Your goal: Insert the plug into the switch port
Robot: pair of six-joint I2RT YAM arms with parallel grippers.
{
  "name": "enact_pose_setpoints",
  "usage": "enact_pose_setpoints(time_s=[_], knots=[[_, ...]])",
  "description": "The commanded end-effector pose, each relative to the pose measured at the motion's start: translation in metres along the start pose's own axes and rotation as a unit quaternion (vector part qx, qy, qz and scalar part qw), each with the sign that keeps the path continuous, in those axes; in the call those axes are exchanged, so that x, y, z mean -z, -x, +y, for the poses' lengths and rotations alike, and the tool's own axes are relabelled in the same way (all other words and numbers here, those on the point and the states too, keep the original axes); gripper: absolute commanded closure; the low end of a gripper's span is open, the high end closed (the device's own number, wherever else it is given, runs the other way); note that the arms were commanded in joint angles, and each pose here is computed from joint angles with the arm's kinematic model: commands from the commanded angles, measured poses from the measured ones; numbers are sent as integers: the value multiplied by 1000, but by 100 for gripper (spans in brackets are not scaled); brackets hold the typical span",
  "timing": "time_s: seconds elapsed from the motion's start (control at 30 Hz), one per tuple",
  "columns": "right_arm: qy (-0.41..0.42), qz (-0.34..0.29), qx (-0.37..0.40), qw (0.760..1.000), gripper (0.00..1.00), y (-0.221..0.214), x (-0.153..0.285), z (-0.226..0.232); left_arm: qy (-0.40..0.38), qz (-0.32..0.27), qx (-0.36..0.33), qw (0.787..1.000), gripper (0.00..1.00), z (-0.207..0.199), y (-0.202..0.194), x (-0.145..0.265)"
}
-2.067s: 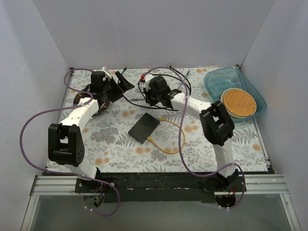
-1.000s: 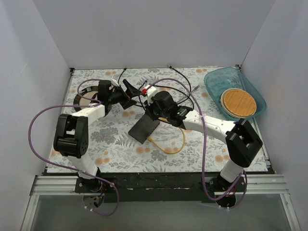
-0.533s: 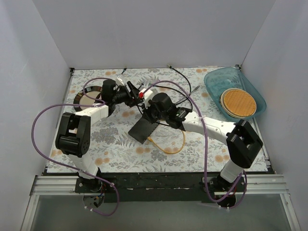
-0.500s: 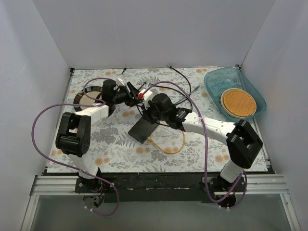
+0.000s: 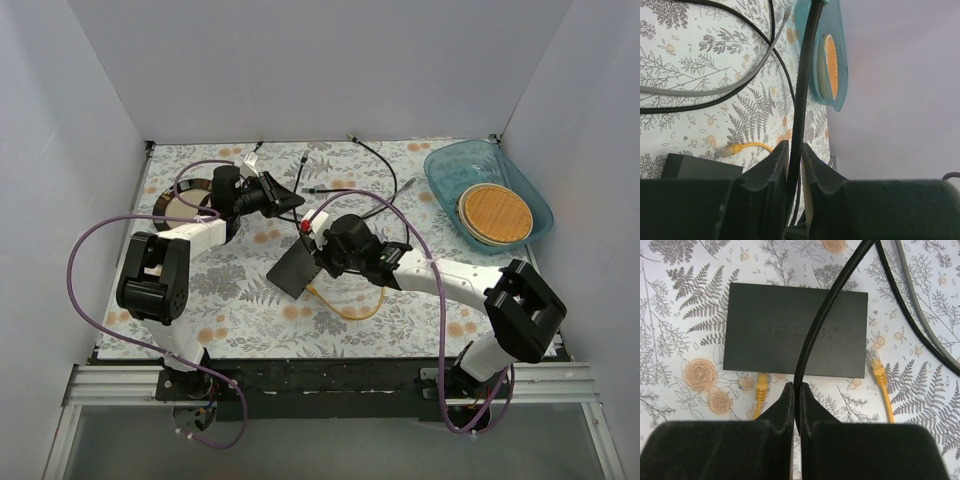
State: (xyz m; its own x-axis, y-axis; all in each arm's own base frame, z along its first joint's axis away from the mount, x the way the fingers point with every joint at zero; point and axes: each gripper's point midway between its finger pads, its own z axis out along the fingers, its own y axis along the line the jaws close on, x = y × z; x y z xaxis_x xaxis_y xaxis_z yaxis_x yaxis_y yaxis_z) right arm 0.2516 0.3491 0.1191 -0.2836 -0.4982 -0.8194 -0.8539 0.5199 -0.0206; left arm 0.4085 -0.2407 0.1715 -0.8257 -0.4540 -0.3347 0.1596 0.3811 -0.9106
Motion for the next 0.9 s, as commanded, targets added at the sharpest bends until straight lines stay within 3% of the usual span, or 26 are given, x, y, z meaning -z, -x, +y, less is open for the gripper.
enact_pose_setpoints(time_s=[0.0, 0.43, 0.87], knots=[[-30, 3, 23, 999, 99, -3, 11, -10, -38, -22, -43, 998, 85, -33, 8, 12], [-74, 55, 42, 995, 99, -43, 22, -31, -80, -67, -78, 991, 83, -59, 14, 34], [-158, 108, 9, 982, 99, -77, 22, -66, -111, -116, -122, 979, 85, -85, 18, 61]])
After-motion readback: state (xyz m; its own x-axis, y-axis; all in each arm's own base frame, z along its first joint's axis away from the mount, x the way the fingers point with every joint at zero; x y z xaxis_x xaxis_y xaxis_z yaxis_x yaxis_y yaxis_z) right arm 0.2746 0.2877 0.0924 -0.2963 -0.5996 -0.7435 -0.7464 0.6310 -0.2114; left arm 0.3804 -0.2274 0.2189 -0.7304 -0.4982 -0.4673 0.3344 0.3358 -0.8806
